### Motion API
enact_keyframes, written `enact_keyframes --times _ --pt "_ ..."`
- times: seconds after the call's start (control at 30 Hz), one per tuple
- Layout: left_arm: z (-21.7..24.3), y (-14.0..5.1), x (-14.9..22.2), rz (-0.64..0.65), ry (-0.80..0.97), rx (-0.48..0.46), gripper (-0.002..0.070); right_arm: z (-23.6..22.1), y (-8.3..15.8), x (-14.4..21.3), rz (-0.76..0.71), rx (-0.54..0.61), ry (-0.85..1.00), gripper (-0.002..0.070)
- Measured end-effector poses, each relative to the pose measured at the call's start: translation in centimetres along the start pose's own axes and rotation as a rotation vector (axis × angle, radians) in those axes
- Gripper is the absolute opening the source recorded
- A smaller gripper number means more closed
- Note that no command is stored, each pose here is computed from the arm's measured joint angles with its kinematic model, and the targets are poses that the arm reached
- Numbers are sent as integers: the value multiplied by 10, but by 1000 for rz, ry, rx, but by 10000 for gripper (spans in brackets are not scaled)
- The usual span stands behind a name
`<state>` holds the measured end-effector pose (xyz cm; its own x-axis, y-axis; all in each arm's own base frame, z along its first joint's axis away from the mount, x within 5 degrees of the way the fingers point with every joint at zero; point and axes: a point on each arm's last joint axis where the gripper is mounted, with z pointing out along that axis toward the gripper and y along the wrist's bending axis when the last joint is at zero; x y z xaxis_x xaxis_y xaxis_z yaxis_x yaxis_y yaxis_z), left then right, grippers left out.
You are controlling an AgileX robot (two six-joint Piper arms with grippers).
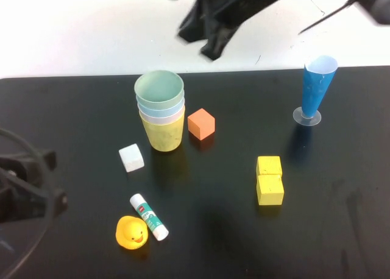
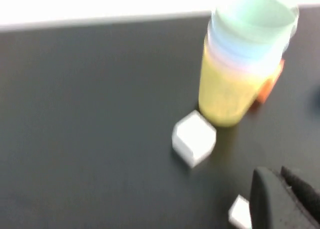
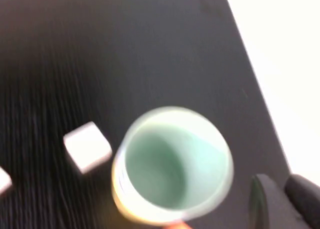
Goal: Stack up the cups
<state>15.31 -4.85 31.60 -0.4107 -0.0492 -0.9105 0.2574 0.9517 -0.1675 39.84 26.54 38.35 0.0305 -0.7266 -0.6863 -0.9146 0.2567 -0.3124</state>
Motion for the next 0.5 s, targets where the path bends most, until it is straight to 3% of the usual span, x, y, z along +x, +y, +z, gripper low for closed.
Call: enact_keyframes --times 0.3,0.5 --pt "-55 -4 -15 122 -285 15 1 -135 11 -9 31 351 181 9" --pt "-65 1 9 139 -397 6 1 -182 51 23 91 408 291 8"
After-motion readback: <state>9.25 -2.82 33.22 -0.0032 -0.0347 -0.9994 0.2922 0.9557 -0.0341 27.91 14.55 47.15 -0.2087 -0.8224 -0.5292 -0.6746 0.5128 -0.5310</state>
